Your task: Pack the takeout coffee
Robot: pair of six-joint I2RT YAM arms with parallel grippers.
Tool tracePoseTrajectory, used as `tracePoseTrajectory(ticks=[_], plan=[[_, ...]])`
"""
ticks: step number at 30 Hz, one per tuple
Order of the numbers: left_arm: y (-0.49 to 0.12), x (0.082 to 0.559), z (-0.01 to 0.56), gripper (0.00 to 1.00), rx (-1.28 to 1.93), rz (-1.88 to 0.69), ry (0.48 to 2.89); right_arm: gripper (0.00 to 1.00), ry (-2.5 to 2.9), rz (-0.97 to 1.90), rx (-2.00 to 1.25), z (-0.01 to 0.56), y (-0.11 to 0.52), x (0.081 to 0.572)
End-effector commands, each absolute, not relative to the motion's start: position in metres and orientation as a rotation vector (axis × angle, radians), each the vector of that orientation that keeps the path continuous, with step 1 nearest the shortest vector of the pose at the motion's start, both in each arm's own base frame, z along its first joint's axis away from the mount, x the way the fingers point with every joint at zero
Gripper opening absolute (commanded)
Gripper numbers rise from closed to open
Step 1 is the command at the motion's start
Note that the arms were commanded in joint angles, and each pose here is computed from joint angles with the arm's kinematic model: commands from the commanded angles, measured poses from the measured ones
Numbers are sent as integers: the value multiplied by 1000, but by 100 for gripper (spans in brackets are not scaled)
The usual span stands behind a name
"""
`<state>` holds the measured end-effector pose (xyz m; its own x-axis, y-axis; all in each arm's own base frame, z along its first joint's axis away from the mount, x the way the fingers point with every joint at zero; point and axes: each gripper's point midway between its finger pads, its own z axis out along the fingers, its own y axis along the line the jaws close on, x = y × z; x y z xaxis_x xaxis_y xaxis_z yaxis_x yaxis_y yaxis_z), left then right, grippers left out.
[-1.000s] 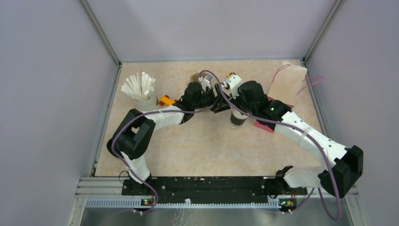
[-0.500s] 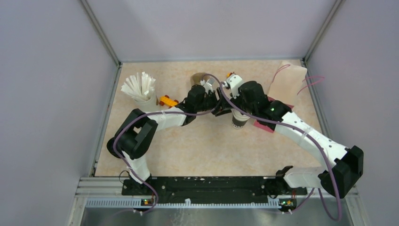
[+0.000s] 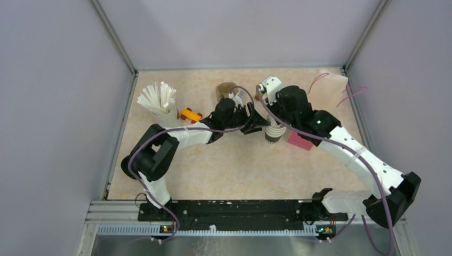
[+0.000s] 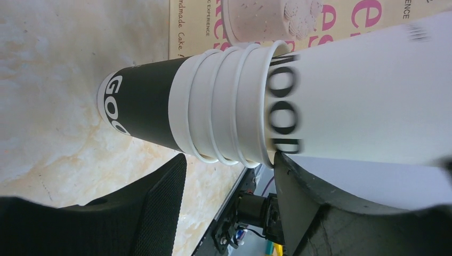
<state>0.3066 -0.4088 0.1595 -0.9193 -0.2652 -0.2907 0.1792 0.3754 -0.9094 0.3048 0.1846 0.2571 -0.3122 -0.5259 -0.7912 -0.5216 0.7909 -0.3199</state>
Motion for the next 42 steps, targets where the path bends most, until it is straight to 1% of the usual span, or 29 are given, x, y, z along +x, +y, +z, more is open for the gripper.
tracePoseTrajectory(ticks=[1,5,7,8,9,10,12,16,19,21,25,32,38,42], plan=[[-408,303,193,68,13,-1556,2194,0,1852,53,-720,324,176,290],[-397,303,227,73,56,-1471,2176,0,1826,131,-674,351,177,279],[-387,301,241,79,90,-1398,2163,0,1820,183,-652,361,179,273],[-379,301,246,91,95,-1348,2156,0,1818,215,-641,365,181,269],[-367,299,243,98,79,-1270,2180,0,1815,251,-639,367,184,265],[-354,299,244,99,57,-1199,2185,0,1816,288,-640,369,188,262],[-327,296,243,99,6,-1072,2198,0,1817,337,-628,372,196,257],[-282,281,269,99,23,-896,2161,0,1829,429,-632,367,224,245],[-234,271,277,99,-46,-677,2182,0,1819,472,-672,353,256,231],[-208,262,282,99,-53,-575,2167,0,1842,485,-680,339,272,225],[-170,237,288,99,-54,-478,2164,0,1856,499,-763,314,309,206],[-124,211,284,99,-130,-331,2201,0,1907,405,-882,253,337,191],[-109,203,267,99,-201,-250,2248,0,1894,225,-1007,204,347,190],[-110,203,252,99,-213,-246,2270,0,1871,135,-1034,176,344,189]])
